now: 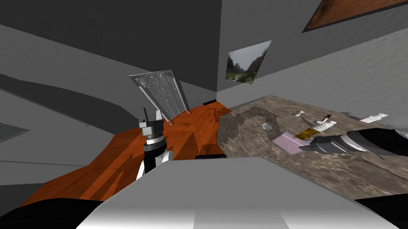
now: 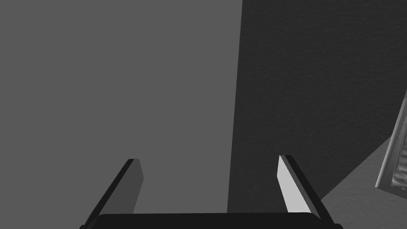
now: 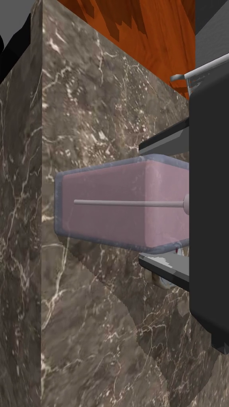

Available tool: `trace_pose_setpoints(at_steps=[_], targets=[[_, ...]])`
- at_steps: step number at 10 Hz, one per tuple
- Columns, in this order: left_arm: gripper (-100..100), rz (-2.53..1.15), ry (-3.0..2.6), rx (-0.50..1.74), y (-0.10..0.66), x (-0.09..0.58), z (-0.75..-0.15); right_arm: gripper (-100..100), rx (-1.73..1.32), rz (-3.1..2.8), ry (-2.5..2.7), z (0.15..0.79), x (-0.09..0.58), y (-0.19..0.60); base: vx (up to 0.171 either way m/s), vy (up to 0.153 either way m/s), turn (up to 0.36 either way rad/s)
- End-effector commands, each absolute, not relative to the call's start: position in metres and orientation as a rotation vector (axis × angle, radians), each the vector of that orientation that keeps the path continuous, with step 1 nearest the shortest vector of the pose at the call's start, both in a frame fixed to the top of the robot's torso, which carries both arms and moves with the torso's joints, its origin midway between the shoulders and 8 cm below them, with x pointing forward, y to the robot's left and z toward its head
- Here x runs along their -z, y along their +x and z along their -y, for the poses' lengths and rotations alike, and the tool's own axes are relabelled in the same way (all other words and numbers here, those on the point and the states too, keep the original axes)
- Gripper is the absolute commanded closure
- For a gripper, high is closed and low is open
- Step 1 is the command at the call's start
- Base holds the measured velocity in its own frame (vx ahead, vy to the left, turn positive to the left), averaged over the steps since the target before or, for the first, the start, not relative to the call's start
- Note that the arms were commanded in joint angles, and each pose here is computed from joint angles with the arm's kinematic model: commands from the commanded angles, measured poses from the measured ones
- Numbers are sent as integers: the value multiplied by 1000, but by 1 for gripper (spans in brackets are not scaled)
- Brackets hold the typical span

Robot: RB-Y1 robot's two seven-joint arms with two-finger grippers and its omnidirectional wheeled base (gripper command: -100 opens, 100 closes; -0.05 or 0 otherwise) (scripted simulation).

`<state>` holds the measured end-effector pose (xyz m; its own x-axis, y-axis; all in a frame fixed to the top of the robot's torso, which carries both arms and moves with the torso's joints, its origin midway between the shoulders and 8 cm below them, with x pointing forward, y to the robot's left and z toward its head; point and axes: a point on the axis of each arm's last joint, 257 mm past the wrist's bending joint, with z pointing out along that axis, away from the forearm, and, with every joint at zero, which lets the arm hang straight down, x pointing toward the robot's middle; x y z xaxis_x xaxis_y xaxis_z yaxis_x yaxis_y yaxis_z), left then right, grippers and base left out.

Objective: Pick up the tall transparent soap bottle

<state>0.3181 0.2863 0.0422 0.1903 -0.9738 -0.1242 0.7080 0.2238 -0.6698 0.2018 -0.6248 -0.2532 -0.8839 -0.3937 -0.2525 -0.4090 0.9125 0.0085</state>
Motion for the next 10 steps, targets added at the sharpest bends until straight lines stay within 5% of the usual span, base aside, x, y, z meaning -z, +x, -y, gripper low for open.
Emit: trace_pose_setpoints(at_steps=[1,3,4,5,9,10], targets=[[0,-604,-533,1263,318,-42,-286,100,-90,-2829,-603,625,253,202,0,0,0],[0,-604,-533,1263,318,-42,-286,100,-90,-2828,-603,625,253,202,0,0,0],[0,-604,-533,1263,318,-42,-286,0,-90,-2828,-603,625,253,202,0,0,0],[0,-604,-533,1263,318,-42,-286,100,-94,-2823,-635,621,248,206,43,9,-169],[0,-604,-533,1263,318,-42,-286,100,-102,-2807,-722,611,238,219,87,11,-221],[0,-604,-533,1263,318,-42,-286,0,-103,-2808,-724,610,237,220,7,2,10]])
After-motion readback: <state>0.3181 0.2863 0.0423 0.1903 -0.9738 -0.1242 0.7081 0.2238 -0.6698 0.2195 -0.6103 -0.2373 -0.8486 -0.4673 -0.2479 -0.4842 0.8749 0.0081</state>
